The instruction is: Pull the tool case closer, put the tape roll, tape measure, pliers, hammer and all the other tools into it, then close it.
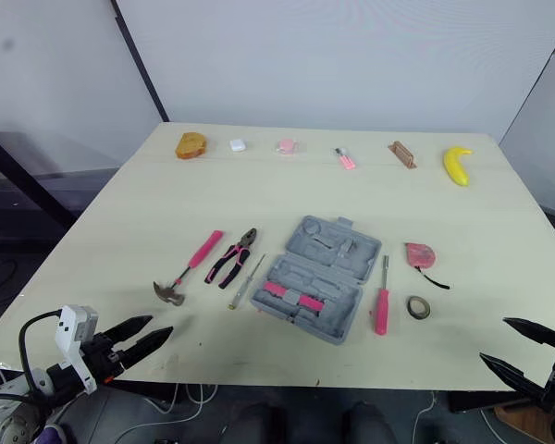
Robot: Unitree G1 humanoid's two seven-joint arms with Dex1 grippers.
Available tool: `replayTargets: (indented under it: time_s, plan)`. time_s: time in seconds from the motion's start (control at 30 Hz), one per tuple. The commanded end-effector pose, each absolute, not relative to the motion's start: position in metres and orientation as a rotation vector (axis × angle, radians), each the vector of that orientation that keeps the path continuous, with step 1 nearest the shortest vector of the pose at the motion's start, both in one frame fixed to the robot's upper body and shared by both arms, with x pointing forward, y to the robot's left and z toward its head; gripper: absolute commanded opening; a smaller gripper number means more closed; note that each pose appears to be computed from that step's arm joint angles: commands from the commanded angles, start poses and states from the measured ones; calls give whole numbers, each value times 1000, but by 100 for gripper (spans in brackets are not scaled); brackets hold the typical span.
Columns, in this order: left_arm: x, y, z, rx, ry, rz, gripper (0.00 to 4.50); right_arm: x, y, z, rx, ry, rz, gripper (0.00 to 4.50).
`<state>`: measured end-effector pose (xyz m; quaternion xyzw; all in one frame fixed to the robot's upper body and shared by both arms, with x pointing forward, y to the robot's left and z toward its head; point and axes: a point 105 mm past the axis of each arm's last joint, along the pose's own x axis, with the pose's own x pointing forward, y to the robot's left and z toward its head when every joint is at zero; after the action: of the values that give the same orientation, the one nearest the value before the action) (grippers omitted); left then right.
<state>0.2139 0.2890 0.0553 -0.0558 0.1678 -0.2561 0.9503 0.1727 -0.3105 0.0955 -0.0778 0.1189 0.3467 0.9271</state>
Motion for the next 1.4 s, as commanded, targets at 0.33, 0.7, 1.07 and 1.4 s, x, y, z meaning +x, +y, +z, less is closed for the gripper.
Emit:
replayTargets:
  time_s: [0.33,0.7,1.07,1.4]
  plan:
    - [281,254,129,102,173,-718,367,236,-238,145,-197,103,516,450]
    - [361,198,135,331,369,-1139,219,289,-172,138,-176,376,589,274]
    - [394,156,113,533,476,-1221,0,307,-148,110,-381,579,643,3]
    - [408,138,108,640,463,-1156,0,310,-143,92,-507,685,677,3]
